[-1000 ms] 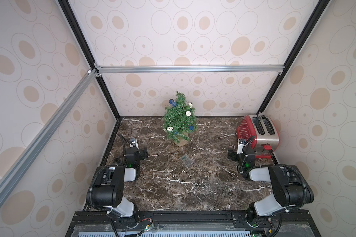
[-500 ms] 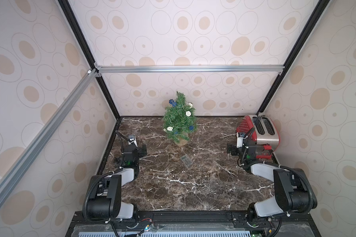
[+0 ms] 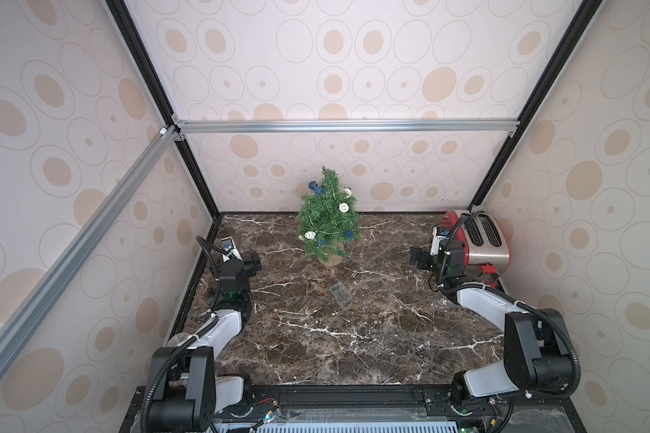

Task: Remove string lights from the small christmas tree
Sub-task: Move the christmas tree to the center of the board.

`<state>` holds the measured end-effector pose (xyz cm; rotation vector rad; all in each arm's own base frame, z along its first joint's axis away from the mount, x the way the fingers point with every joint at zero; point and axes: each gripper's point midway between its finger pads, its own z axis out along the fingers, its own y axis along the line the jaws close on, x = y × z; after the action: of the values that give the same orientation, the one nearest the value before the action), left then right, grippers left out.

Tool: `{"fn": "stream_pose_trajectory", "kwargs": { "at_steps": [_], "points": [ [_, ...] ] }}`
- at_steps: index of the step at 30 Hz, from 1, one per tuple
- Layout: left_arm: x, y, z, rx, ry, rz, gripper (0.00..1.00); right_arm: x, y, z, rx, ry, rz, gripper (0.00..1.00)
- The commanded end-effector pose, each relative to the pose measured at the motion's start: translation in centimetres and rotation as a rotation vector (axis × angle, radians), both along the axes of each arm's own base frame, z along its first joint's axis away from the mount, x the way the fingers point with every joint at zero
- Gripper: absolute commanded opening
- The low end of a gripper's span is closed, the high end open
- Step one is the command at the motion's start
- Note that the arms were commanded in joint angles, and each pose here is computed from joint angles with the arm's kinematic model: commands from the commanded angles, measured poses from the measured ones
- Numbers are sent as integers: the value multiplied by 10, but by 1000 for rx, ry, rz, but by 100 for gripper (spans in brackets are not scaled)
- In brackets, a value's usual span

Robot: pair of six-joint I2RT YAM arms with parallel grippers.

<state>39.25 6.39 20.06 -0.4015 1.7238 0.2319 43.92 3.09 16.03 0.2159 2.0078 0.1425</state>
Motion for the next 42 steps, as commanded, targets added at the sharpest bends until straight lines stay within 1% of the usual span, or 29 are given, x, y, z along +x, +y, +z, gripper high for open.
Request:
{"fn": "stream_pose_trajectory", "kwargs": {
  "at_steps": [1,2,3,4,5,6,8,9,11,12,13,14,15,17,18,19,21,23,25,26,27,28,29,30,33,35,36,39,42],
  "points": [
    [14,0,30,-197,-57,48,99,8,-5,19,323,-39,-124,98],
    [20,-13,34,-214,-67,-34,99,12,3,18,391,-48,-74,99],
    [25,-32,40,-216,-90,-152,99,17,10,18,452,-60,-31,99],
    [28,-52,48,-207,-121,-276,100,21,17,17,489,-58,11,99],
    [29,-63,57,-217,-162,-344,99,24,26,14,520,-38,51,98],
    [29,-64,62,-249,-191,-350,99,26,36,12,549,-3,95,99],
    [29,-58,70,-306,-232,-308,99,30,53,5,570,80,182,99],
    [27,-55,76,-333,-259,-290,99,32,59,2,577,112,203,99],
    [20,-47,85,-385,-322,-244,99,34,66,0,603,117,238,99],
    [14,-37,83,-445,-351,-179,99,34,67,-1,612,113,241,99],
    [7,-21,74,-531,-360,-66,99,35,67,-2,621,111,241,99],
    [0,-7,65,-604,-350,46,100,35,70,-2,628,111,255,99],
    [0,-4,62,-610,-292,54,99,36,72,-4,640,122,265,99],
    [14,-19,64,-562,-141,-39,99,39,80,-9,674,147,291,98],
    [21,-23,58,-570,-74,-40,99,40,85,-10,693,158,315,98],
    [26,-26,50,-595,-38,-42,99,41,90,-14,709,171,327,99],
    [37,-39,34,-700,-29,-86,99,45,100,-22,738,199,344,99],
    [47,-52,26,-755,-34,-133,99,47,113,-30,761,237,362,98],
    [56,-67,11,-785,52,-154,98,49,131,-35,779,264,404,91],
    [62,-77,2,-789,115,-177,90,49,141,-38,787,279,421,85],
    [67,-83,-7,-798,160,-175,89,50,150,-39,796,291,435,80],
    [73,-89,-13,-798,180,-182,89,52,160,-43,810,309,450,74],
    [76,-95,-28,-799,215,-181,89,54,170,-47,831,327,461,68],
    [80,-104,-35,-867,217,-188,77,57,182,-49,859,341,478,62],
    [98,-113,-59,-987,208,-172,62,66,207,-57,942,362,503,51],
    [105,-113,-83,-994,252,-146,62,73,218,-65,982,379,501,48],
    [115,-117,-81,-1038,221,-155,60,77,222,-67,990,385,503,47],
    [133,-122,-103,-1085,236,-151,60,88,232,-77,1006,402,495,47],
    [145,-125,-127,-1106,262,-132,62,100,235,-86,1037,409,470,47]
  ]
}}
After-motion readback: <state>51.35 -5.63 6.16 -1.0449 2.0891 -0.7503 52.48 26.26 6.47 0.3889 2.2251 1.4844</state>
